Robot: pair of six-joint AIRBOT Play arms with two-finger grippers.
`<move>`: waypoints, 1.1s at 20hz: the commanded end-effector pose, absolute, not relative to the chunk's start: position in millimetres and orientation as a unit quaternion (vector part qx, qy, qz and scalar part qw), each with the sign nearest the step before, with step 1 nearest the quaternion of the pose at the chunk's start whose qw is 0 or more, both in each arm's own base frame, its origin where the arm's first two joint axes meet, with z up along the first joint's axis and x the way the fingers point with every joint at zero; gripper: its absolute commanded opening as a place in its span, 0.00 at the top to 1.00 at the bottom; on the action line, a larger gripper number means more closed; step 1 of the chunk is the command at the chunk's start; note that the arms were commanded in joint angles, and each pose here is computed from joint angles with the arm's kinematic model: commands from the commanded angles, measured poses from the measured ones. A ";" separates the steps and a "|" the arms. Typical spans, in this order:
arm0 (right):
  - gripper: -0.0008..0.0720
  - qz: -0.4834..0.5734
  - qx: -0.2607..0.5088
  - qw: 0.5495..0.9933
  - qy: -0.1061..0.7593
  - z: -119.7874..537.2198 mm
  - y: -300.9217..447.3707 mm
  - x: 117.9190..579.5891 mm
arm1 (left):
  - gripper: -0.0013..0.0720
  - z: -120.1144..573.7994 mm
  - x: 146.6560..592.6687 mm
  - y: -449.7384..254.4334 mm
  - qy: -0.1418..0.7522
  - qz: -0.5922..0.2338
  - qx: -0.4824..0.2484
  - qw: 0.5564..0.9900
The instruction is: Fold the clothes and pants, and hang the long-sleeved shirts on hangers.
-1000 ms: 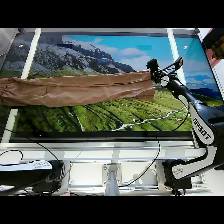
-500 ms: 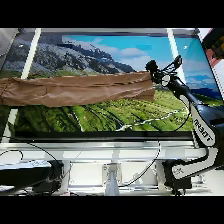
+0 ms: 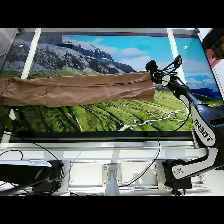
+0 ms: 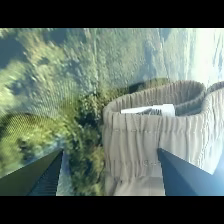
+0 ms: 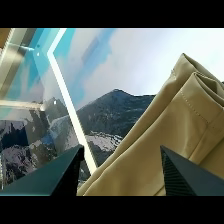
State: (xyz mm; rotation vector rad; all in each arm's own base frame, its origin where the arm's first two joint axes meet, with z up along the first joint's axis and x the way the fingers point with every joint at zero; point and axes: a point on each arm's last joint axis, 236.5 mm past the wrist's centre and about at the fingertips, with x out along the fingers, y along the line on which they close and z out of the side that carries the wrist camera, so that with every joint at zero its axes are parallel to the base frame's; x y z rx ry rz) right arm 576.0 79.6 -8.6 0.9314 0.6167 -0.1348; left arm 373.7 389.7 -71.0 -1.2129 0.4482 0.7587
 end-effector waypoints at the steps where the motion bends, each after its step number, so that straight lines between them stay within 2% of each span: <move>1: 0.22 -0.064 0.442 0.846 0.291 -7.5 79.6 576.3 | 0.03 -85.3 385.2 393.3 0.190 0.348 -0.549 0.736; 11: 0.22 -0.063 0.442 0.846 0.291 -7.6 79.6 576.3 | 0.06 -92.3 428.7 387.4 0.178 0.371 -0.482 0.773; 12: 0.22 -0.063 0.441 0.846 0.291 -7.6 79.6 576.3 | 0.14 -90.1 431.0 388.9 0.172 0.377 -0.475 0.776; 14: 0.22 -0.061 0.436 0.849 0.292 -7.6 79.6 576.3 | 0.62 -87.6 435.1 388.9 0.166 0.382 -0.467 0.780; 15: 0.22 -0.061 0.436 0.849 0.292 -7.7 79.6 576.2 | 0.77 -86.7 437.4 387.8 0.164 0.383 -0.464 0.782; 16: 0.22 -0.061 0.436 0.849 0.292 -7.7 79.6 576.2 | 0.86 -86.4 438.9 386.6 0.164 0.383 -0.462 0.783; 17: 0.22 -0.061 0.435 0.849 0.292 -7.8 79.6 576.1 | 0.91 -86.3 440.0 385.3 0.165 0.381 -0.462 0.784; 19: 0.24 -0.060 0.434 0.850 0.292 -6.3 80.0 575.8 | 0.91 -78.4 443.6 380.2 0.171 0.368 -0.454 0.793; 20: 0.43 -0.052 0.420 0.857 0.294 -2.0 83.1 574.4 | 0.91 -67.5 445.9 378.5 0.172 0.359 -0.441 0.805; 21: 0.69 -0.035 0.389 0.871 0.297 5.6 89.0 571.4 | 0.91 -52.7 447.6 377.8 0.168 0.351 -0.426 0.817; 22: 0.88 -0.013 0.352 0.887 0.298 15.9 97.0 567.8 | 0.91 -31.5 449.1 377.7 0.161 0.343 -0.407 0.831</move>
